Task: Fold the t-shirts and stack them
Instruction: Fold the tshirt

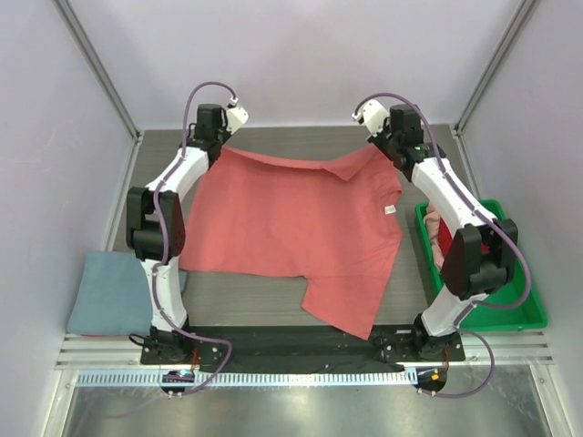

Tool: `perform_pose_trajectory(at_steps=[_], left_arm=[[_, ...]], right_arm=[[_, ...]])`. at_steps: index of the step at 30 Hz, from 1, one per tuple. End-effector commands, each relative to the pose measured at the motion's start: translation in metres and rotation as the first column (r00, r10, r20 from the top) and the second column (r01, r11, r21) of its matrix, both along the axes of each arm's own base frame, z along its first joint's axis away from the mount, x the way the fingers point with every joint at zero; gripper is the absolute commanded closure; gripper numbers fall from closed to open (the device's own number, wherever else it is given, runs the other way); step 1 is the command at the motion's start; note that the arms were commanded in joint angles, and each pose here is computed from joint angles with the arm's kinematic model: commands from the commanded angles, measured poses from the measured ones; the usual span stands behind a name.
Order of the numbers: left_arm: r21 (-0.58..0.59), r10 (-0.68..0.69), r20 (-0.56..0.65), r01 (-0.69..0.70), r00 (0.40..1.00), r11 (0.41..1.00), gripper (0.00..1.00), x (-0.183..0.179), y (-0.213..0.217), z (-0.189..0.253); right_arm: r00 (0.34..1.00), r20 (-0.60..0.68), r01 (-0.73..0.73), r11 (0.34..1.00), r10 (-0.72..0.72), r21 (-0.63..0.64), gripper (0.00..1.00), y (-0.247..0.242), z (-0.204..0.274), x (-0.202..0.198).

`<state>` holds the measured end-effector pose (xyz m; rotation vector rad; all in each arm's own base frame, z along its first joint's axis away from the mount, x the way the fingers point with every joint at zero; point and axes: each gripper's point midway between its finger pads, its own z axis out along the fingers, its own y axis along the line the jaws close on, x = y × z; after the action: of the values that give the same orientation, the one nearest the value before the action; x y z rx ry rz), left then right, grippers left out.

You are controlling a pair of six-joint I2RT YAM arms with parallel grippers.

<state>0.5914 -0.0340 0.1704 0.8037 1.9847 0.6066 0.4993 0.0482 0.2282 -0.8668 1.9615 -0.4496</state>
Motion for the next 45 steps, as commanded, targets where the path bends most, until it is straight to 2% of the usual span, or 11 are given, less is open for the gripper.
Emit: perform_pose_trajectory(at_steps=[1, 8, 17, 27, 34, 35, 37, 38, 40, 42, 45], left_arm=[[-0.001, -0.007, 0.071, 0.007, 0.997, 1.0, 1.0, -0.006, 0.008, 0.034], [0.018, -0.02, 0.038, 0.019, 0.999, 1.0, 1.0, -0.024, 0.013, 0.027], [0.028, -0.025, -0.006, 0.025, 1.0, 0.999, 1.0, -0.042, 0.019, 0.014], [0.043, -0.018, -0.112, 0.022, 0.994, 0.999, 1.0, -0.068, 0.025, -0.029], [0.047, 0.002, -0.149, 0.006, 0.989, 0.999, 1.0, -0.084, 0.031, -0.042], [0.05, 0.009, -0.148, -0.002, 0.989, 0.999, 1.0, -0.085, 0.033, -0.041], [0.064, 0.04, -0.138, -0.031, 0.99, 0.997, 0.96, -0.087, 0.038, -0.034], [0.06, 0.046, -0.13, -0.039, 0.99, 0.997, 0.94, -0.089, 0.04, -0.028], [0.021, 0.039, -0.085, -0.037, 0.996, 0.999, 0.83, -0.089, 0.041, -0.005], [-0.002, 0.034, -0.058, -0.034, 0.998, 0.999, 0.7, -0.087, 0.039, 0.011], [-0.027, 0.041, -0.05, -0.042, 0.998, 0.999, 0.61, -0.076, 0.036, 0.02]], right_arm=[[0.997, 0.07, 0.009, 0.999, -0.012, 0.039, 0.99, 0.0, 0.037, -0.019], [0.999, 0.054, 0.006, 0.998, -0.009, 0.065, 0.99, 0.001, 0.041, -0.042], [1.0, -0.012, -0.006, 0.996, 0.007, 0.092, 0.99, 0.008, 0.021, -0.076], [0.996, -0.085, -0.018, 0.992, 0.029, 0.127, 0.99, 0.015, 0.0, -0.105], [0.984, -0.154, -0.057, 0.983, 0.085, 0.174, 0.99, 0.03, -0.016, -0.129], [0.981, -0.164, -0.073, 0.983, 0.102, 0.171, 0.96, 0.031, -0.016, -0.132], [0.969, -0.192, -0.116, 0.974, 0.154, 0.195, 0.83, 0.04, -0.014, -0.144], [0.961, -0.196, -0.151, 0.965, 0.193, 0.213, 0.71, 0.046, -0.01, -0.148], [0.965, -0.162, -0.167, 0.959, 0.206, 0.228, 0.62, 0.048, 0.009, -0.148], [0.967, -0.113, -0.198, 0.95, 0.23, 0.24, 0.59, 0.053, 0.027, -0.144], [0.968, -0.103, -0.199, 0.95, 0.229, 0.24, 0.56, 0.057, 0.031, -0.131]])
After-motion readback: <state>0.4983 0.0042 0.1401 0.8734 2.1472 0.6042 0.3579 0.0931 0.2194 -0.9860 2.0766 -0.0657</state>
